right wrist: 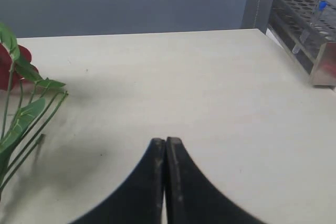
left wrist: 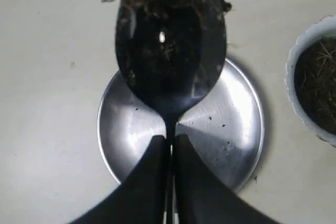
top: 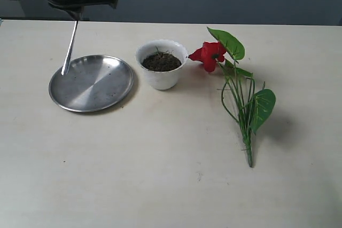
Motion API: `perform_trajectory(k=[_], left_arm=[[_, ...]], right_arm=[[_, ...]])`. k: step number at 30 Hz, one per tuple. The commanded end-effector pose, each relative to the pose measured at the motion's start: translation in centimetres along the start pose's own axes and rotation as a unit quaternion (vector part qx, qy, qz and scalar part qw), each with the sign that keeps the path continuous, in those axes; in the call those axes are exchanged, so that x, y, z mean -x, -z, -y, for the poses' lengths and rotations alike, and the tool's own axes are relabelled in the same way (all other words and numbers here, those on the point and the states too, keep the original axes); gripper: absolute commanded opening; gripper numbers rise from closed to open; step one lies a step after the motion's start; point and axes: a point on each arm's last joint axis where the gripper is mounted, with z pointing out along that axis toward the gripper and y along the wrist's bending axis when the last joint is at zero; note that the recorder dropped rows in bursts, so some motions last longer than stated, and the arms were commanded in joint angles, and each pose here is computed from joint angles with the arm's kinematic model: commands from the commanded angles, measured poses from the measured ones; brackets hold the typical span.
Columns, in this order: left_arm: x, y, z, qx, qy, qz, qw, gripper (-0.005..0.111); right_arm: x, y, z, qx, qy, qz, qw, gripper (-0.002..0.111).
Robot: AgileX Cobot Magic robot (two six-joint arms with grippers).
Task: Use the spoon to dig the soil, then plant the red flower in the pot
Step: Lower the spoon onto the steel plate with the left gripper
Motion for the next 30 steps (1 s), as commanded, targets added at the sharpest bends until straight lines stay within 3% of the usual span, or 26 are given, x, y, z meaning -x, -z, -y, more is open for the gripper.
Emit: perform_trajectory(k=[1, 18, 30], left_arm=[[0.1, -0.3, -1.0, -0.008, 0.027, -0.014, 1.000, 0.000], [-1.8, -6.9, -0.2, -0.013, 0.024, -0.153, 0.988, 0.000], [-1.5, -10.2, -3.2, -0.036, 0.101, -0.196, 0.975, 0.000]], right_arm=[[0.0, 0.0, 0.0, 0.001, 0.001, 0.003, 1.000, 0.000], [0.0, 0.0, 0.0, 0.001, 0.001, 0.003, 1.000, 0.000], [0.0, 0.0, 0.0, 0.001, 0.001, 0.003, 1.000, 0.000]])
